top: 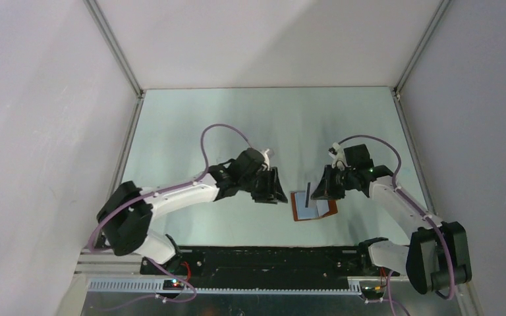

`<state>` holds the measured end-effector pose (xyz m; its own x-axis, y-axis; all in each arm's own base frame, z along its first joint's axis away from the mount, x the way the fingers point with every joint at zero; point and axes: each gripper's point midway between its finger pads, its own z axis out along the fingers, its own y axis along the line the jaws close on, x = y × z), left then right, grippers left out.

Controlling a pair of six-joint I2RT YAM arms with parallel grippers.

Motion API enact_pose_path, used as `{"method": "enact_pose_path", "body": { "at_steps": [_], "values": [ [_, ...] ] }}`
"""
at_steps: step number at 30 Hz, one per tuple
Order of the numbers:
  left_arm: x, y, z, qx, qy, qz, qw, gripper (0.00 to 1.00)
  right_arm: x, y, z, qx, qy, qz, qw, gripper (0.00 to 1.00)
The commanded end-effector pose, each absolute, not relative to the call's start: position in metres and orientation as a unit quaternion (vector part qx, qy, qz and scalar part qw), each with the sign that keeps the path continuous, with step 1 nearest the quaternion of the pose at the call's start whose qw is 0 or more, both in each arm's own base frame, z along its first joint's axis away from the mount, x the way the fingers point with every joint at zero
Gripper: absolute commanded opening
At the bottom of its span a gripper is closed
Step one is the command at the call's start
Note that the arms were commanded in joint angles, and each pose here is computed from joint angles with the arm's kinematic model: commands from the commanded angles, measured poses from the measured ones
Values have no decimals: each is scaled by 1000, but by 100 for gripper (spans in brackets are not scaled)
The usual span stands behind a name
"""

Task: Put the credit cards into the card holder
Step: Insert the credit card into the card holder.

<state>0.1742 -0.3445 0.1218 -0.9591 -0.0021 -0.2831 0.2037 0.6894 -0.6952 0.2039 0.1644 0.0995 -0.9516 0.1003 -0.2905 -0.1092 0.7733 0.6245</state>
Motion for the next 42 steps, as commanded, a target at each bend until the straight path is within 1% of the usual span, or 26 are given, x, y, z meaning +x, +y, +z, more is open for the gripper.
{"method": "enact_pose_path", "body": {
  "at_steps": [1,4,12,21,34,42],
  "values": [
    [175,-366,118,84,910,-383,134,47,214,154,86,-1,931,325,164,0],
    [172,-374,108,92,914,-376,120,44,214,144,74,15,940,306,149,0],
    [168,-385,78,101,925,-354,91,35,223,123,58,60,951,266,142,0],
    [168,-387,50,104,935,-331,68,29,228,115,49,71,955,251,139,0],
    [170,-391,27,106,942,-315,49,26,226,124,43,60,951,282,116,0],
    [174,-384,14,94,950,-295,45,18,220,138,55,54,937,328,104,0]
  ]
}}
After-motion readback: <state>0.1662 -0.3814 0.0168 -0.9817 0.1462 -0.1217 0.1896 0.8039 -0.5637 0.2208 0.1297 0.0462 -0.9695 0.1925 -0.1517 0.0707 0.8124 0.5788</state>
